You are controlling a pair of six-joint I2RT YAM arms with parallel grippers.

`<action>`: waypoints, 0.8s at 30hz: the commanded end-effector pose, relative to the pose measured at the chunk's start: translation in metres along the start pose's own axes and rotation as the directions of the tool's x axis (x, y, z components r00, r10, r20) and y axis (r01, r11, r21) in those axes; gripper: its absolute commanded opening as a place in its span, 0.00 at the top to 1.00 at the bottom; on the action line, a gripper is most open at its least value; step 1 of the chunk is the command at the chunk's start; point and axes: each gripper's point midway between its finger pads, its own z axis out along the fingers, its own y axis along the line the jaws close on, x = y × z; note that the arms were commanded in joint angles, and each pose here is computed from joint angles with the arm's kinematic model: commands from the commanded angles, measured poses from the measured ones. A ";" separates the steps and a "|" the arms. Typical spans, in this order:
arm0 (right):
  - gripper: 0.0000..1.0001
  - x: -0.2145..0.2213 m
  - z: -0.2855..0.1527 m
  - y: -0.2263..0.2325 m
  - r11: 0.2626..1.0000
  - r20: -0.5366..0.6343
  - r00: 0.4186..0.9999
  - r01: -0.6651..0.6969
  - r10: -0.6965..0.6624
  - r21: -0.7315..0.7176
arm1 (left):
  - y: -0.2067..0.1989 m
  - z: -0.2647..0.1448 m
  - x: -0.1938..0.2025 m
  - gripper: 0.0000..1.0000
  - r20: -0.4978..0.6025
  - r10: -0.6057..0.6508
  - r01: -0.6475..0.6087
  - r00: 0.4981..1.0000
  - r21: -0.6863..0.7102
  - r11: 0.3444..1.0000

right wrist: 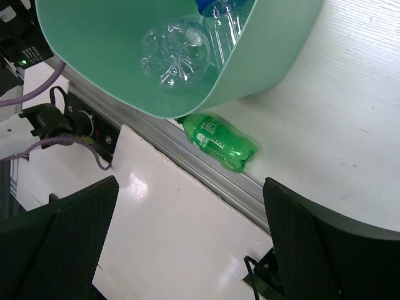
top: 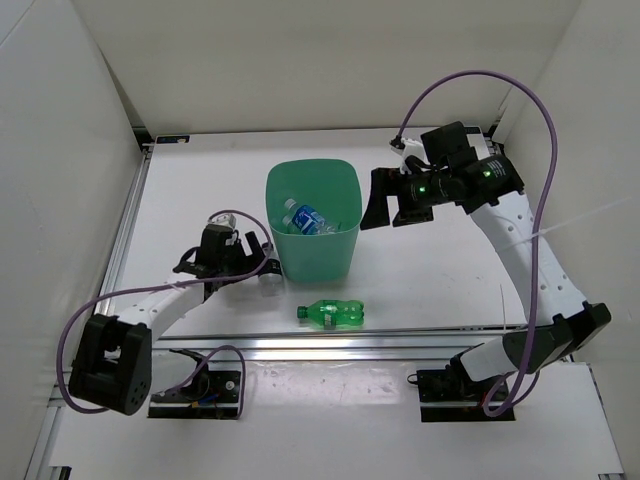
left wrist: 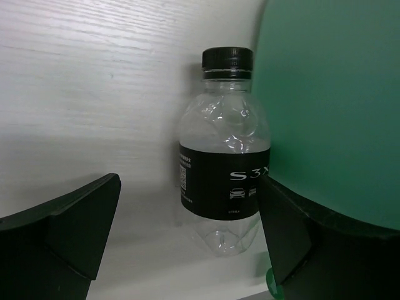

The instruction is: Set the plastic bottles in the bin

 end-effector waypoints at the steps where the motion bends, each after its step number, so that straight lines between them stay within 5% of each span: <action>1: 0.00 -0.004 -0.003 -0.001 0.999 -0.005 0.999 0.047 -0.047 0.010 | -0.016 0.001 -0.009 0.00 0.058 0.008 -0.014 0.998 0.100 0.995; 18: 0.00 -0.011 0.005 -0.008 0.998 -0.012 0.999 0.041 -0.041 0.039 | -0.029 0.020 -0.009 0.05 0.059 0.011 -0.019 0.998 0.147 0.989; 23: 0.00 -0.007 0.008 -0.011 0.998 -0.028 0.999 0.034 -0.033 0.043 | -0.020 0.008 -0.001 0.64 0.056 0.014 -0.021 0.998 0.136 0.990; 24: 0.00 -0.007 0.008 -0.011 0.998 -0.028 0.999 0.034 -0.033 0.043 | -0.015 0.007 -0.004 0.68 0.069 0.006 -0.014 0.998 0.114 0.993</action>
